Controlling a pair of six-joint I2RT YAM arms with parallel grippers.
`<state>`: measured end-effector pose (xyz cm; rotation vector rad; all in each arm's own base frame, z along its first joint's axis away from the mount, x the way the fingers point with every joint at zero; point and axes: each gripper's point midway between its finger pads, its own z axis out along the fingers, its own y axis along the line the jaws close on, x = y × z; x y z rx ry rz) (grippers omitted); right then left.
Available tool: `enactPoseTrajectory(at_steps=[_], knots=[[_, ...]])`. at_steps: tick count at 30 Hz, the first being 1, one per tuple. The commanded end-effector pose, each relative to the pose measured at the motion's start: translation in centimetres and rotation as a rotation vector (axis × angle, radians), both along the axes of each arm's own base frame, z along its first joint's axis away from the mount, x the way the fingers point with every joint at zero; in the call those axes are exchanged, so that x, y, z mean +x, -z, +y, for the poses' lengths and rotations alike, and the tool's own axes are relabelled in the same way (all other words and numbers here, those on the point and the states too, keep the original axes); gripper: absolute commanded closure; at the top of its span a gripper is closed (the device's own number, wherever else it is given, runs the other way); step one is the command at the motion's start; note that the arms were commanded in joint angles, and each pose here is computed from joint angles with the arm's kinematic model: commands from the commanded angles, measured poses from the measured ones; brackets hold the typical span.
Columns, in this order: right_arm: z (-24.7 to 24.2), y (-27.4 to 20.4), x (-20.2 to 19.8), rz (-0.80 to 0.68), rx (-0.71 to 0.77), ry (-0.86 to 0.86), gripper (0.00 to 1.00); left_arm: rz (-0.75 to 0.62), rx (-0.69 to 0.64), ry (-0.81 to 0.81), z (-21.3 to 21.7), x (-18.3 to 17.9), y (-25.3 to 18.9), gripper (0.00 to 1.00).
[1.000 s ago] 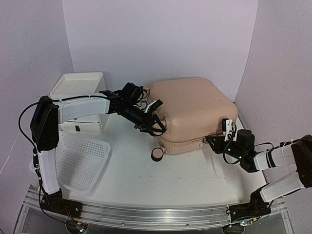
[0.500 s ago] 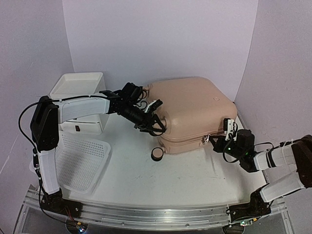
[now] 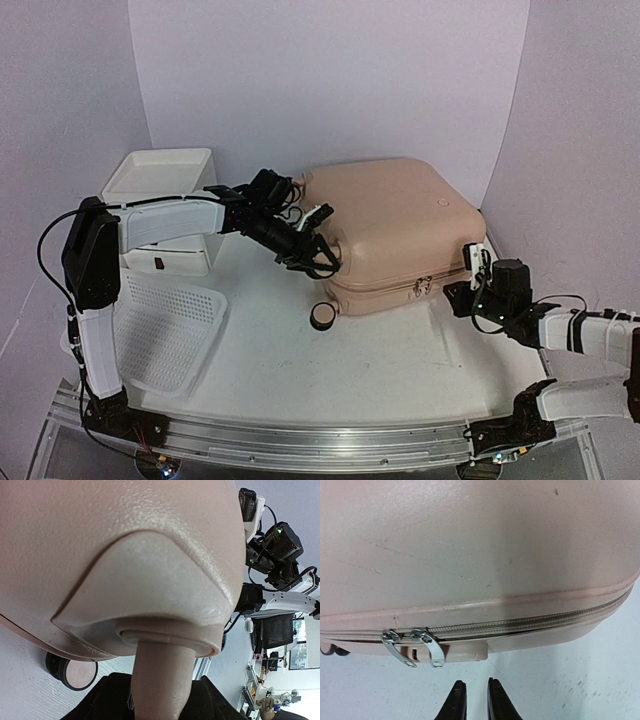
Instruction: Open, take out, and arrange the luggage
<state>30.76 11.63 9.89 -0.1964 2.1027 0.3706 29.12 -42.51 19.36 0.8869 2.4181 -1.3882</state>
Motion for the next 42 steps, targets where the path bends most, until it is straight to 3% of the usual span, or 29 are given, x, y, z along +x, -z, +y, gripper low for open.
enactPoseTrajectory(at_steps=[1, 3, 10, 15, 27, 36, 42], knots=[[2.0, -1.6, -0.4, -0.071, 0.101, -0.115, 0.68, -0.043, -0.029, -0.150, 2.2, 1.5, -5.9, 0.91], [3.1, -2.3, -0.3, -0.078, 0.156, -0.168, 0.59, -0.039, -0.029, -0.147, 2.2, 1.4, -5.8, 0.91], [3.3, -3.1, 1.4, -0.127, 0.240, -0.146, 0.55, -0.024, -0.036, -0.141, 2.2, 1.2, -5.9, 0.91], [3.0, -2.8, 2.7, -0.126, 0.279, -0.106, 0.60, -0.015, -0.040, -0.142, 2.1, 1.2, -6.0, 0.91], [5.8, -3.3, 3.1, -0.130, 0.383, -0.244, 0.71, -0.012, -0.042, -0.138, 2.1, 1.1, -6.1, 0.91], [6.1, -3.0, 3.5, -0.112, 0.394, -0.252, 0.81, -0.008, -0.038, -0.136, 2.0, 1.2, -5.7, 0.91], [6.2, -2.5, 3.6, -0.097, 0.395, -0.249, 0.81, -0.010, -0.038, -0.137, 2.0, 1.2, -5.7, 0.91]])
